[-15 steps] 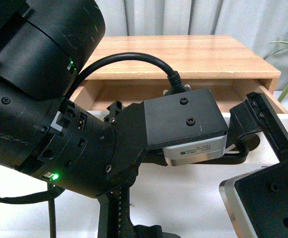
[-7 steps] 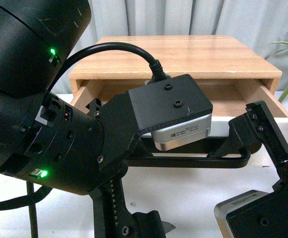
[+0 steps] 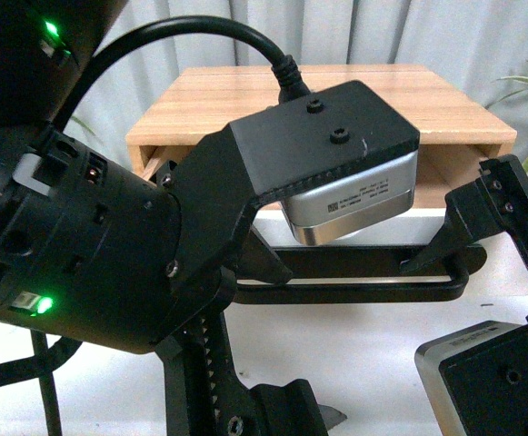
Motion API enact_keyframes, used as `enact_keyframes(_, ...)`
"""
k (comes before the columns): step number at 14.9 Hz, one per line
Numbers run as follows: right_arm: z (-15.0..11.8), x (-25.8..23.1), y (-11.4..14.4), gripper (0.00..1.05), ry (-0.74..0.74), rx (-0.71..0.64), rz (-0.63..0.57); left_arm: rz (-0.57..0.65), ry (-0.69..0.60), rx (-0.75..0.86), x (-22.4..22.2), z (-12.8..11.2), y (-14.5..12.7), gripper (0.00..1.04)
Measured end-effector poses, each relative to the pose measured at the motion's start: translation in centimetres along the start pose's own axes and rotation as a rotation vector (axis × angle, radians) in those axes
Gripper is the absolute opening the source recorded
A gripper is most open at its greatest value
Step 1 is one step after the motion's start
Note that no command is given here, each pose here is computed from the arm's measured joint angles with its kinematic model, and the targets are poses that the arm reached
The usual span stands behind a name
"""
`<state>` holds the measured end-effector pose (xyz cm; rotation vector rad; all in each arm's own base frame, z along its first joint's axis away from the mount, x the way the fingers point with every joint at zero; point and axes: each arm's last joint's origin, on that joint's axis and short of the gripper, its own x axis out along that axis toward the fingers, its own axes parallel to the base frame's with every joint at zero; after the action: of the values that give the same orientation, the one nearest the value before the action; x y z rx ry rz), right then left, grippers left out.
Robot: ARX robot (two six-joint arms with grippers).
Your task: Pull drawer
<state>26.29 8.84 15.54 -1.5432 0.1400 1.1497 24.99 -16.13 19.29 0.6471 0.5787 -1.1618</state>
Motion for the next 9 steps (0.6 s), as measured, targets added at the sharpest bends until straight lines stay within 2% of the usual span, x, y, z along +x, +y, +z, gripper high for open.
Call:
enact_keyframes(6,0.1,-3.7,-2.8,0.98,-0.018,0.036,-0.086,-0.005,-0.122,-0.051,-3.5,1.1,0.0,0.98)
enact_keyframes(7,-0.1,-5.1,-4.0,0.98,-0.051,0.095,-0.134,0.040,-0.194,-0.083,-5.1,1.3,0.9,0.98)
enact_keyframes(9,-0.9,-7.3,-6.6,0.98,-0.136,0.270,-0.266,0.213,-0.316,-0.181,-8.0,1.3,4.2,0.98)
